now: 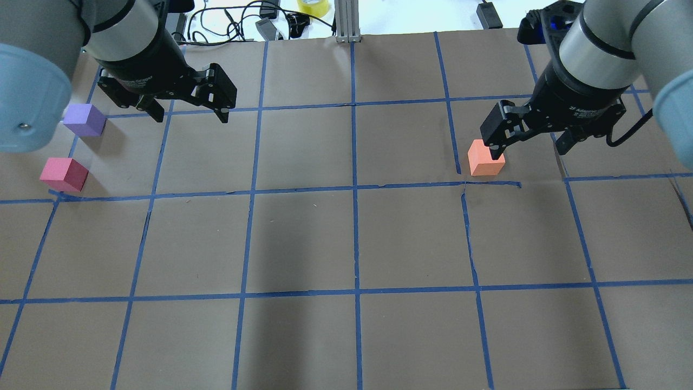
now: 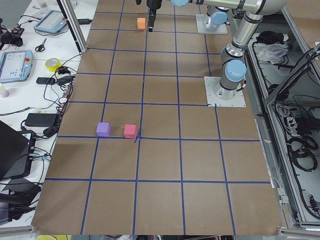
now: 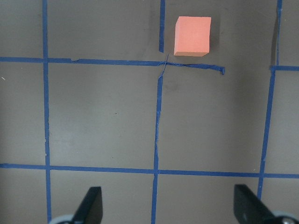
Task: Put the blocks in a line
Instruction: 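Lower the right gripper over the orange cube, then close the right gripper on the orange cube and lift it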
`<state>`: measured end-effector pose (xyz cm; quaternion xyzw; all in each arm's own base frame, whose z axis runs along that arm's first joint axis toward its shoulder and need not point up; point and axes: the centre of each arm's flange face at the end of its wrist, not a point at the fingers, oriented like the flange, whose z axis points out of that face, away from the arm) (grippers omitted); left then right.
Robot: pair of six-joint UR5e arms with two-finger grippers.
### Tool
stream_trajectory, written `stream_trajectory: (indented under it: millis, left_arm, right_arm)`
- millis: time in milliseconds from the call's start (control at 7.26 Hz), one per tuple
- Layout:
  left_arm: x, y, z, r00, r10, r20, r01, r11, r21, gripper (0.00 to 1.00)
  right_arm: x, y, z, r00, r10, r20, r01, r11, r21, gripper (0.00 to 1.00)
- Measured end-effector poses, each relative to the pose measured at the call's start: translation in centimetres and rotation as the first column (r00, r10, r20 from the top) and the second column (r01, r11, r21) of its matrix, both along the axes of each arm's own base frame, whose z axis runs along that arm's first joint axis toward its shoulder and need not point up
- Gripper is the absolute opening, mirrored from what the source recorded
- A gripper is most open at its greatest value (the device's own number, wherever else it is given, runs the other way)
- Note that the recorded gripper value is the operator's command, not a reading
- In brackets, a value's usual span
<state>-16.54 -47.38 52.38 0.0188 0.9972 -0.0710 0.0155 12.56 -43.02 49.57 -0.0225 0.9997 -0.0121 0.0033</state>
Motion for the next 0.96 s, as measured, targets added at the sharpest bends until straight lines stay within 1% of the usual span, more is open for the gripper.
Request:
stream_trajectory:
  millis: [138,275,413,688,964]
  left_arm:
    - [0.0,0.0,0.0,1.000,0.000,0.000,0.000,1.000,0.000,1.00]
    - [0.0,0.0,0.0,1.000,0.000,0.000,0.000,1.000,0.000,1.00]
    - [0.0,0.0,0.0,1.000,0.000,0.000,0.000,1.000,0.000,1.00]
    - [0.0,0.0,0.0,1.000,0.000,0.000,0.000,1.000,0.000,1.00]
    - [0.0,0.0,0.0,1.000,0.000,0.000,0.000,1.000,0.000,1.00]
  right_arm:
    - [-0.1,-0.2,-0.5,1.000,0.001,-0.007,-0.001,1.000,0.010,1.00]
    - [-0.1,-1.1,-1.6,1.000,-0.001,-0.010,0.002,1.000,0.025,1.00]
    - [-0.3,-2.7,-3.1,1.000,-0.012,-0.012,0.012,0.999,0.031,1.00]
    - [-1.1,-7.0,-7.1,0.999,-0.037,-0.013,0.037,0.999,0.019,1.00]
    - [-2.7,-12.4,-13.0,0.998,-0.062,-0.014,0.062,0.998,-0.014,1.00]
